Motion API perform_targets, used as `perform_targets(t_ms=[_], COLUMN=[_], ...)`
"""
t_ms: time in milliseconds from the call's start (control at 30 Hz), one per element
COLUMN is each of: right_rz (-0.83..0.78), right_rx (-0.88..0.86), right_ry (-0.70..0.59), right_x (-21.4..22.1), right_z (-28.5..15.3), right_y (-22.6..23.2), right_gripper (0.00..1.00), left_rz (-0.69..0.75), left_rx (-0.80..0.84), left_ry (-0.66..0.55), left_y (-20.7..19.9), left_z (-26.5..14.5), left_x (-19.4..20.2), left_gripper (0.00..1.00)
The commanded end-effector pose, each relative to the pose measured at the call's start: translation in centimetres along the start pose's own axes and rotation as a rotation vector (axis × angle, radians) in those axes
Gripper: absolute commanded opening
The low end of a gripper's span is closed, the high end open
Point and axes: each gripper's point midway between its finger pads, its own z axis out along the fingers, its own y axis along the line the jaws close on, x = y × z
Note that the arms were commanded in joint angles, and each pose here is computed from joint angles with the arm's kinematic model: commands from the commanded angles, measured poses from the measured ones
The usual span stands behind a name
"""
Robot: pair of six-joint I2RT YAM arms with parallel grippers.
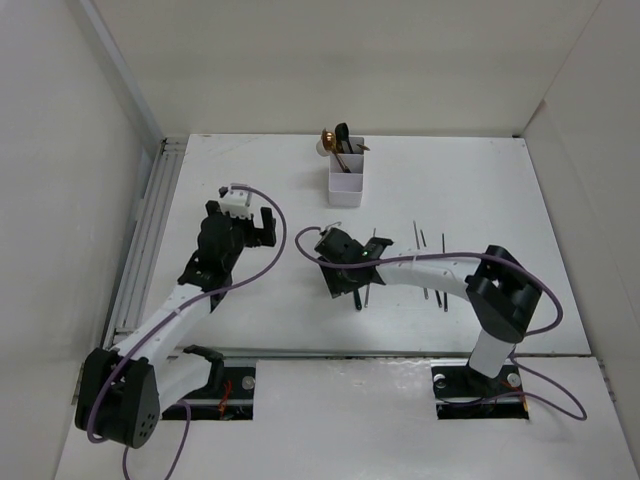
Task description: Sort the eating utensils into containers
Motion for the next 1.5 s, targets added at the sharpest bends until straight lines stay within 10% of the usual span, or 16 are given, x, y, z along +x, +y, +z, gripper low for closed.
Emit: perform_targets(t_ms=[0, 533, 1067, 1467], right_rz=[0.060, 0.075, 0.003, 0.015], right_rx=[0.084, 0.058, -0.034, -0.109], right_ry=[0.026, 0.005, 0.025, -0.712], right_x=[1.6, 0.2, -0.1, -21.1], right_z=[-0.3, 2.8, 3.8, -7.4], right_y=[-1.3, -2.9, -1.5, -5.6], right_gripper=[0.58, 0.54, 0.00, 0.00], left_rz=[-0.021, -0.049, -0.040, -0.037], left_rx=[0.007, 0.026, 0.016, -0.045], left_ry=[-0.052, -0.037, -0.029, -0.018], left_y=[-0.3, -0.7, -0.4, 1.0], left_z=[-0.7, -1.2, -1.4, -0.8], left_x=[-1.0, -0.6, -0.2, -0.5], left_gripper=[1.00, 1.00, 1.00, 1.00])
